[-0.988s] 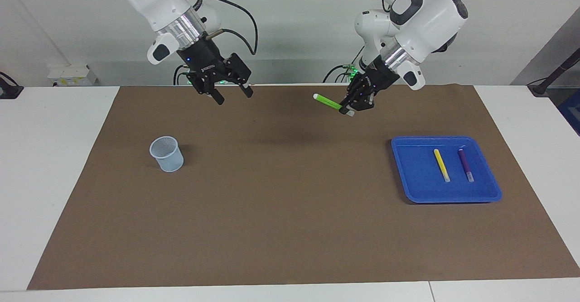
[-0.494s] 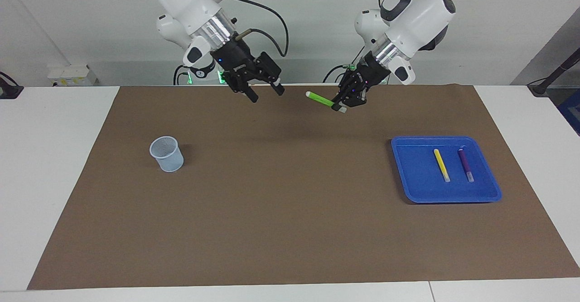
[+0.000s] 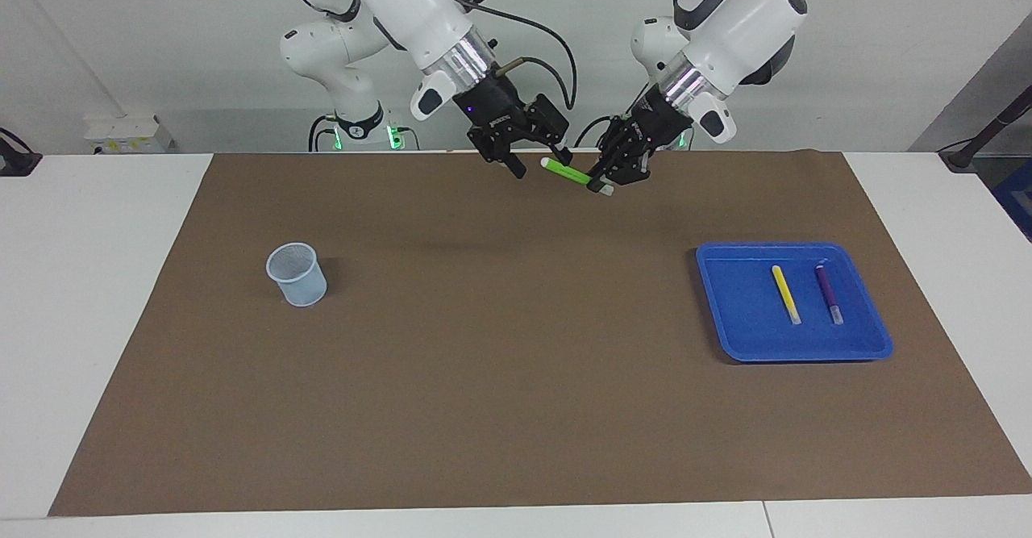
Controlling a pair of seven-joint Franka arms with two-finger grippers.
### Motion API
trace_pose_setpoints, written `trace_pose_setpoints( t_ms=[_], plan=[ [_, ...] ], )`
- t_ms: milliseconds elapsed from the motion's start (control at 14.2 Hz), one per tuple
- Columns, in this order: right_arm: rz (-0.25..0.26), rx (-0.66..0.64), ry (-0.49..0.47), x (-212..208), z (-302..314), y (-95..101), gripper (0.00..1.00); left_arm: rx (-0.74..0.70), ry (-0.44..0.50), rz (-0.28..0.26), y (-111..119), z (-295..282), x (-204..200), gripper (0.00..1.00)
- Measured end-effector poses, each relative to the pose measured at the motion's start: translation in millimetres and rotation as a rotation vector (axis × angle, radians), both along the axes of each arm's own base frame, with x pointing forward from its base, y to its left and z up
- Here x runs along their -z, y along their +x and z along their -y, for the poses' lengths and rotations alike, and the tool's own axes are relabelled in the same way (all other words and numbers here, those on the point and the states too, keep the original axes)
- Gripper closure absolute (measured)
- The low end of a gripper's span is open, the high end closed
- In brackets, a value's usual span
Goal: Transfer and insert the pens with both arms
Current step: 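Lift the green pen with the left gripper while the right gripper approaches, then grasp the green pen tip with the right gripper, open the left gripper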
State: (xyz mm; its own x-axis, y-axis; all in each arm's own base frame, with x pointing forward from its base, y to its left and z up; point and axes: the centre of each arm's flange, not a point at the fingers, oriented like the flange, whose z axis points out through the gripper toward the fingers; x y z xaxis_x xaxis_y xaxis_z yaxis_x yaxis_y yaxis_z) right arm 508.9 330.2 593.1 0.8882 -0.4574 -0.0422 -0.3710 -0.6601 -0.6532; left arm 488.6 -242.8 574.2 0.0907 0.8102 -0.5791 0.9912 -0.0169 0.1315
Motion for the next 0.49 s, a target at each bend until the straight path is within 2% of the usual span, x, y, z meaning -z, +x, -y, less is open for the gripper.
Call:
trace_pose_setpoints(
  t_ms=[141, 282, 423, 494],
  plan=[
    [0.006, -0.003, 0.003, 4.7, -9.5, -3.0, 0.02, -0.002, -0.001, 0.0, -0.3, 0.2, -0.5, 0.83],
    [0.001, 0.007, 0.009, 12.6, -21.4, -5.6, 0.2, -0.003, -0.002, 0.002, -1.4, 0.3, -2.6, 0.83],
    [-0.001, 0.014, 0.012, 17.5, -26.7, -5.5, 0.25, -0.004, -0.004, 0.004, -2.1, 0.2, -4.1, 0.83],
    [-0.002, 0.015, 0.011, 18.5, -26.9, -5.0, 0.38, -0.005, -0.004, 0.004, -2.3, 0.2, -4.4, 0.83]
  ],
)
